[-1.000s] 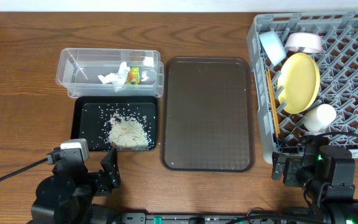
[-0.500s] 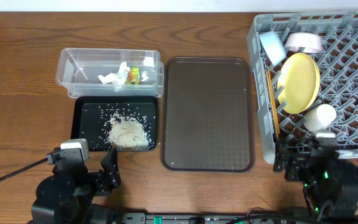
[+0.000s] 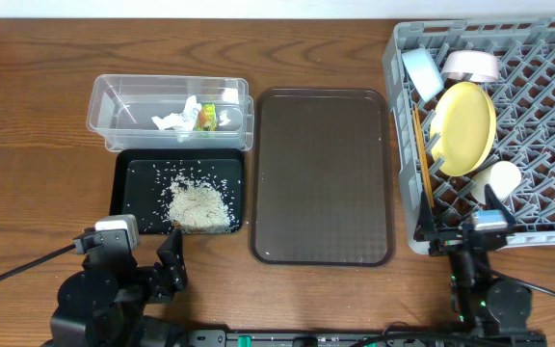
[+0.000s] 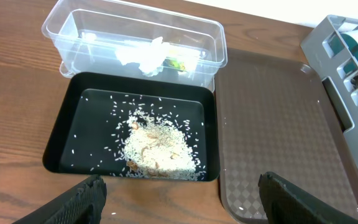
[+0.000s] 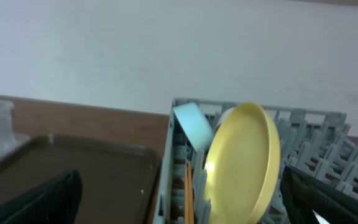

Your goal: Sort waste into correct bins and load items into the dishwasher rack

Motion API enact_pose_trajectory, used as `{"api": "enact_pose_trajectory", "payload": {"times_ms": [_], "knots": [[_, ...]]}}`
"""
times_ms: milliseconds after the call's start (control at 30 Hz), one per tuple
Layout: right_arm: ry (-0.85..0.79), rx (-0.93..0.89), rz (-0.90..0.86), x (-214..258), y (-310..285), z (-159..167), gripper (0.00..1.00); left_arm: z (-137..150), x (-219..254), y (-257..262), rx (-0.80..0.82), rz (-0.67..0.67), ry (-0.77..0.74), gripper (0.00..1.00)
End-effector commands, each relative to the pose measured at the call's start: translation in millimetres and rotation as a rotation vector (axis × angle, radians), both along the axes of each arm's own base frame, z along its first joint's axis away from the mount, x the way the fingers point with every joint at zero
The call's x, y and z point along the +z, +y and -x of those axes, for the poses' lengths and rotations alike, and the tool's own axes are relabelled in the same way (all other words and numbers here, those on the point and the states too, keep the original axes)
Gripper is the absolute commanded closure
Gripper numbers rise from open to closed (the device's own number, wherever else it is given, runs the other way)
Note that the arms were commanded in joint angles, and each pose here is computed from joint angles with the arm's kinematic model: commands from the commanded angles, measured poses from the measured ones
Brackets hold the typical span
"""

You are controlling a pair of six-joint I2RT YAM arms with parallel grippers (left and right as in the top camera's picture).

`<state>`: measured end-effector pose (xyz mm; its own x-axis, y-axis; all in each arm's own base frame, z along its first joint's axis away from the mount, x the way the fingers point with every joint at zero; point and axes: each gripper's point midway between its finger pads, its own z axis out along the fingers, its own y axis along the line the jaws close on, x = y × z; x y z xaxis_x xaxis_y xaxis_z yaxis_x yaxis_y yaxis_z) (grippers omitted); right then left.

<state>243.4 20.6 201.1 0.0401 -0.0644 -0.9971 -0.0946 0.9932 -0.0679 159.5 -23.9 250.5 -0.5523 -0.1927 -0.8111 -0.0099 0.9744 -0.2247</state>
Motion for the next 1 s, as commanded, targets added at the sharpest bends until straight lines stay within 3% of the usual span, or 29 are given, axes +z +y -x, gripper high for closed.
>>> {"api": "enact_pose_trajectory", "payload": {"times_ms": [0,167,967], "knots": [[-0.011,-0.007,0.063,-16.0,0.2,-2.3,0.01,0.0,-0.7,-0.8,-0.014,-0.013,-0.002,0.19],[0.103,-0.008,0.088,-45.0,-0.7,-1.9,0.01,0.0,-0.7,-0.8,-0.014,-0.013,-0.002,0.19],[0.099,-0.004,0.087,-44.0,0.0,-2.0,0.01,0.0,-0.7,-0.8,-0.014,-0.013,-0.002,0.19]]}}
